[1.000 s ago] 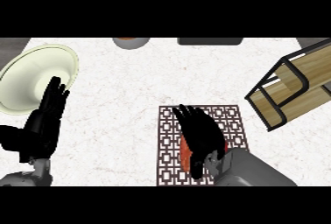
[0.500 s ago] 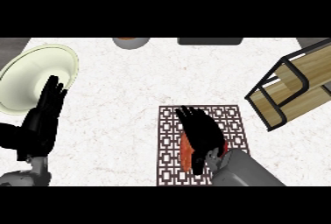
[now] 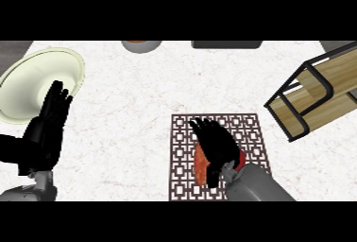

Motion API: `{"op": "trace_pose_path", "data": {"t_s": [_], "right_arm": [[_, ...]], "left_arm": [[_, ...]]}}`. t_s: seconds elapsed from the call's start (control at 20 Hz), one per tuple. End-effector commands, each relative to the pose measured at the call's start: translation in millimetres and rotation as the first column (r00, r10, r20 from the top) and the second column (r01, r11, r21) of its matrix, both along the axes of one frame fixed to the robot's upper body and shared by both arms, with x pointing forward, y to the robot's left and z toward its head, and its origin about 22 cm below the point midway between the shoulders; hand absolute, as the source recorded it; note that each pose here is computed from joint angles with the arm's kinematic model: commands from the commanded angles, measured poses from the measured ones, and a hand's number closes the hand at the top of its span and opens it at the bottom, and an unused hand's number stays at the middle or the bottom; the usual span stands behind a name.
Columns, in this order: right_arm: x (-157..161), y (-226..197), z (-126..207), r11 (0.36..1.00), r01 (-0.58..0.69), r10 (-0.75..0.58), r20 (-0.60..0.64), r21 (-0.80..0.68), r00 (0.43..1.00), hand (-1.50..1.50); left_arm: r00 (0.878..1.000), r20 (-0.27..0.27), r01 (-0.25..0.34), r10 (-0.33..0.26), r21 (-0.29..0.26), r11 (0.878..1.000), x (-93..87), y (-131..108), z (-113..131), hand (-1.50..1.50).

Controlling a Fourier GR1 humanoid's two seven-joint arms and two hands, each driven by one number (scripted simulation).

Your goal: Pick the sweet potato from the placemat and place it in the tiered shelf

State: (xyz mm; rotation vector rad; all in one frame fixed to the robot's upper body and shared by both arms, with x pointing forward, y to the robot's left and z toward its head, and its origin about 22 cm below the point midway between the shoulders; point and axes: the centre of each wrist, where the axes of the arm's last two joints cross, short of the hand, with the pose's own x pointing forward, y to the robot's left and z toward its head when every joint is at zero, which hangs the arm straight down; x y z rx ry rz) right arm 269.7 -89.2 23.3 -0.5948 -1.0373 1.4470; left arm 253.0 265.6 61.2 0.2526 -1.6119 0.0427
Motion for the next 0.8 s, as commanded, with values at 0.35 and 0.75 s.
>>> {"op": "trace_pose_path", "data": {"t_s": [0.35,0.75], "right_arm": [[9.6,0.9,-25.7,0.993,-0.087,0.087,-0.005,-0.077,0.996,1.5],[-22.2,-72.8,-27.0,0.986,-0.138,0.148,0.118,-0.09,0.982,1.5]], "left_arm": [[1.0,-0.006,0.012,-0.012,-0.003,1.0,-10.1,-11.3,-19.0,0.0],[1.0,-0.001,-0.016,0.016,-0.004,1.0,6.0,8.1,0.7,0.0]]}}
